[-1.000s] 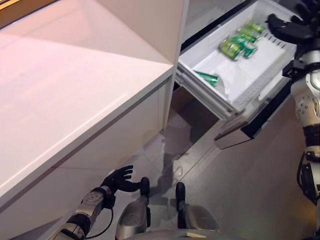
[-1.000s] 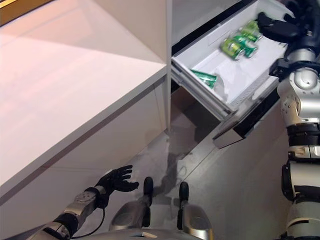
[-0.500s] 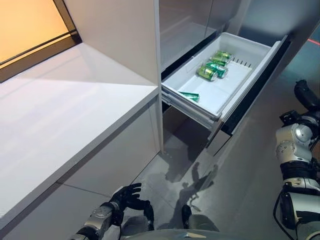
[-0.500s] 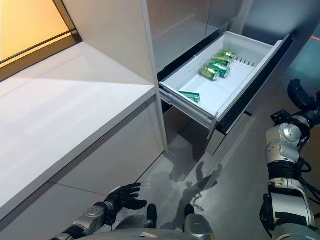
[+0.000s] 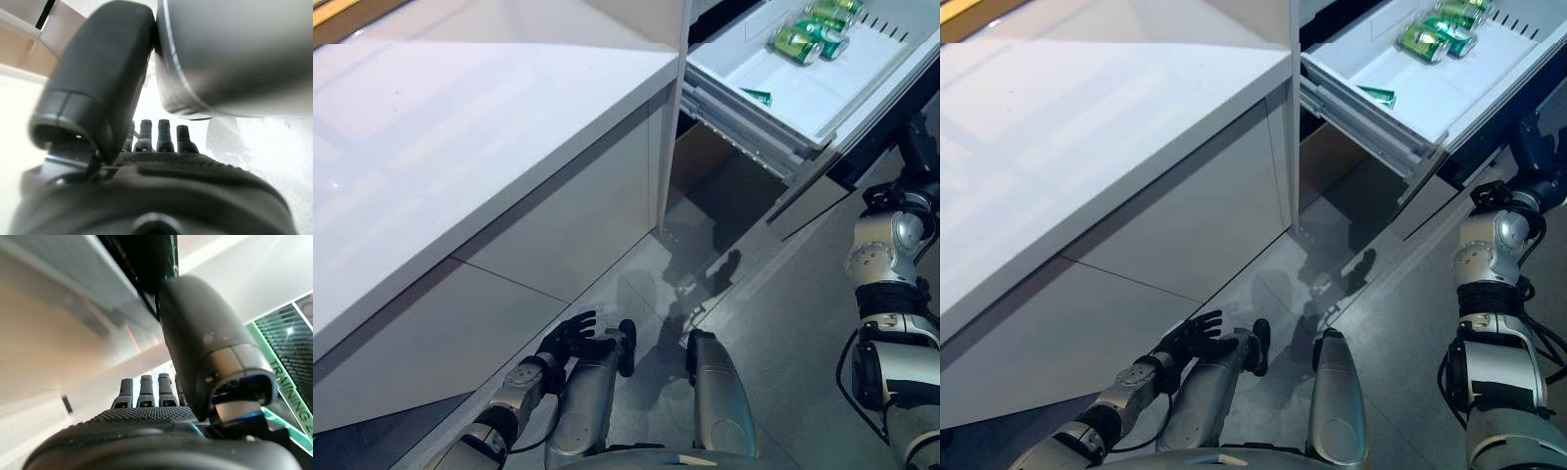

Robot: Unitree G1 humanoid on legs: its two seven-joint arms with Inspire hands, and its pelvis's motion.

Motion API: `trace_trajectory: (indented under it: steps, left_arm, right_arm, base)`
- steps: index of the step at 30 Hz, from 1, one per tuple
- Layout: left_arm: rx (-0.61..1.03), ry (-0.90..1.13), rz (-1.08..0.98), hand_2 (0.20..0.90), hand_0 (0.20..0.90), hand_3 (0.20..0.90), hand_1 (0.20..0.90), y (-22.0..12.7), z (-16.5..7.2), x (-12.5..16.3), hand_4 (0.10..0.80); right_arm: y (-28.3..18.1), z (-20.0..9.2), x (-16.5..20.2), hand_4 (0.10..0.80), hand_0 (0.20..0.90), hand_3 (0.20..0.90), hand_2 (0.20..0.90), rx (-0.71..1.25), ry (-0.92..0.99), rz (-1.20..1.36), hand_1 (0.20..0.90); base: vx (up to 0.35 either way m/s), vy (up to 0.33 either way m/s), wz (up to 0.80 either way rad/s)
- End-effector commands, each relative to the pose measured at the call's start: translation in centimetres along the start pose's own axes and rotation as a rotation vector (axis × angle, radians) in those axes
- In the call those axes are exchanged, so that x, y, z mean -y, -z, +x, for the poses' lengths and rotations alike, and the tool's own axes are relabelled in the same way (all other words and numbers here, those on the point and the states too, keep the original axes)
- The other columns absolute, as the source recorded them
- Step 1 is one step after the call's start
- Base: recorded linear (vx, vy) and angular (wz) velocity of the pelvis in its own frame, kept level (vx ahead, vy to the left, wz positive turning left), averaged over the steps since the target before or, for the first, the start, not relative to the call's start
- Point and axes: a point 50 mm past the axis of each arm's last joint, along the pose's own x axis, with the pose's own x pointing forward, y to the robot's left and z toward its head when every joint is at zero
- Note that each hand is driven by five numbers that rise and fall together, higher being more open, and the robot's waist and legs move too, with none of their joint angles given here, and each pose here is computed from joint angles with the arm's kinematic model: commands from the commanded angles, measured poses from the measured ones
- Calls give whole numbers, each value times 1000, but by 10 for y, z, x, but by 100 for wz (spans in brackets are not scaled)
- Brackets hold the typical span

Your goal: Put drinks into fridge and close the fridge

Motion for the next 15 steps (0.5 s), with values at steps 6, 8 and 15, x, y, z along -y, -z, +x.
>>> trace_trajectory:
  steps: [6,8,15]
  left_arm:
    - [-68,-39,-38,900,900,900,900,41,-20,-6,800]
    - [-68,-31,-32,900,900,900,900,41,-21,-6,800]
    - [-74,-14,-7,900,900,900,900,41,-23,-10,800]
  right_arm:
    - [-36,-3,-82,800,900,900,900,120,-509,-143,900]
    - [-39,-6,-98,800,900,900,900,121,-587,-160,900]
    - [-42,-14,-152,800,900,900,900,59,-811,-225,900]
  base:
    - [35,87,-4]
    - [59,66,-8]
    - [57,20,-8]
